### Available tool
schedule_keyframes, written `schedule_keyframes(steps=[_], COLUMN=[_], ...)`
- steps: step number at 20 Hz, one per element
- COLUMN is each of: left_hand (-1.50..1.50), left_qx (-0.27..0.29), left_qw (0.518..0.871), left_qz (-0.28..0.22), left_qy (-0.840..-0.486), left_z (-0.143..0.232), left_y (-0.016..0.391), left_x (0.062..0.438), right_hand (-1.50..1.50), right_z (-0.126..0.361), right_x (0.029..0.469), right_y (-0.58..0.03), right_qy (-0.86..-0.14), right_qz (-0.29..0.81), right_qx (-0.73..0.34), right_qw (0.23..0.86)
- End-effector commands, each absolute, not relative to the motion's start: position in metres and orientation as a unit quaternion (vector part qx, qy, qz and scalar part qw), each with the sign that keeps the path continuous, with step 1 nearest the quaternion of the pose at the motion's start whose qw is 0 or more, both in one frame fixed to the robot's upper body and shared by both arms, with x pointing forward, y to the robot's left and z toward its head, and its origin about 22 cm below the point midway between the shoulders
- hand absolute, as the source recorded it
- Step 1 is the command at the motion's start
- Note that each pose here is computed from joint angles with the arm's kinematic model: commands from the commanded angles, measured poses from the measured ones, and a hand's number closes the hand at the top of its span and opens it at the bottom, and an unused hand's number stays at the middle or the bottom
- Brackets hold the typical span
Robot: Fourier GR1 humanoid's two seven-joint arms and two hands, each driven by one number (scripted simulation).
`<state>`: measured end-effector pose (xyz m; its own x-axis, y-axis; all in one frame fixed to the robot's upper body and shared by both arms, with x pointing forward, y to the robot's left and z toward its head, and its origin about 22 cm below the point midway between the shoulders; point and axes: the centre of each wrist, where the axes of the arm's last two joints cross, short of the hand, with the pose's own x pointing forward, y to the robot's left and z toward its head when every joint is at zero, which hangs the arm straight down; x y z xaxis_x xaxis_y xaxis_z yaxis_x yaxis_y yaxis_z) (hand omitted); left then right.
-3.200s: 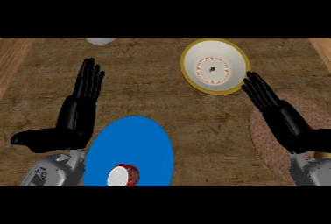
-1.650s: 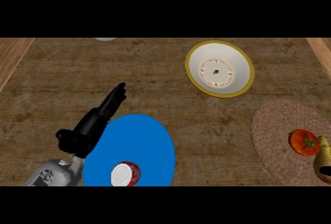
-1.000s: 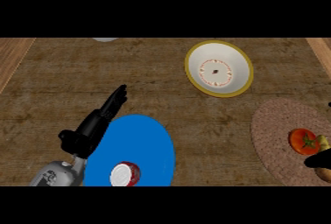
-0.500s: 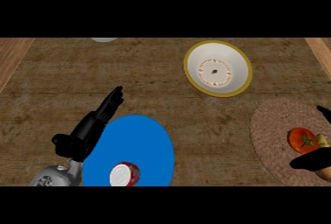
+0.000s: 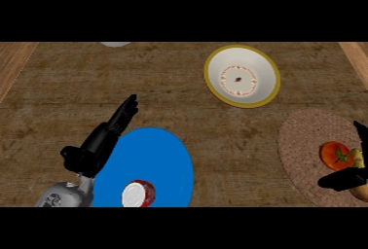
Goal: Pick the tomato from the placemat and place it in the bowl
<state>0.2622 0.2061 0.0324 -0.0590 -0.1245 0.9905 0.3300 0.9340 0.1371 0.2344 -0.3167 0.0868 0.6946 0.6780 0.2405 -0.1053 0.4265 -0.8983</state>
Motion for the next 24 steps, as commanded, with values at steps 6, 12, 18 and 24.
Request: schedule_keyframes(steps=[6,12,18,24], left_hand=[0.0,0.0,0.0,0.0], left_qx=[-0.08,-0.076,-0.067,-0.082], left_qw=[0.686,0.684,0.678,0.684], left_qz=[-0.163,-0.165,-0.167,-0.168], left_qy=[-0.704,-0.707,-0.712,-0.705], left_z=[0.028,0.043,0.02,0.006], left_y=[0.205,0.207,0.211,0.212], left_x=[0.261,0.256,0.267,0.262], right_hand=[-1.5,-1.5,-1.5,1.5], right_z=[0.053,0.032,0.026,0.026], right_x=[0.23,0.253,0.257,0.253], right_y=[-0.333,-0.342,-0.356,-0.371], right_qy=[-0.267,-0.266,-0.278,-0.329], right_qz=[0.226,0.233,0.224,0.248], right_qx=[-0.484,-0.47,-0.474,-0.495], right_qw=[0.802,0.808,0.805,0.765])
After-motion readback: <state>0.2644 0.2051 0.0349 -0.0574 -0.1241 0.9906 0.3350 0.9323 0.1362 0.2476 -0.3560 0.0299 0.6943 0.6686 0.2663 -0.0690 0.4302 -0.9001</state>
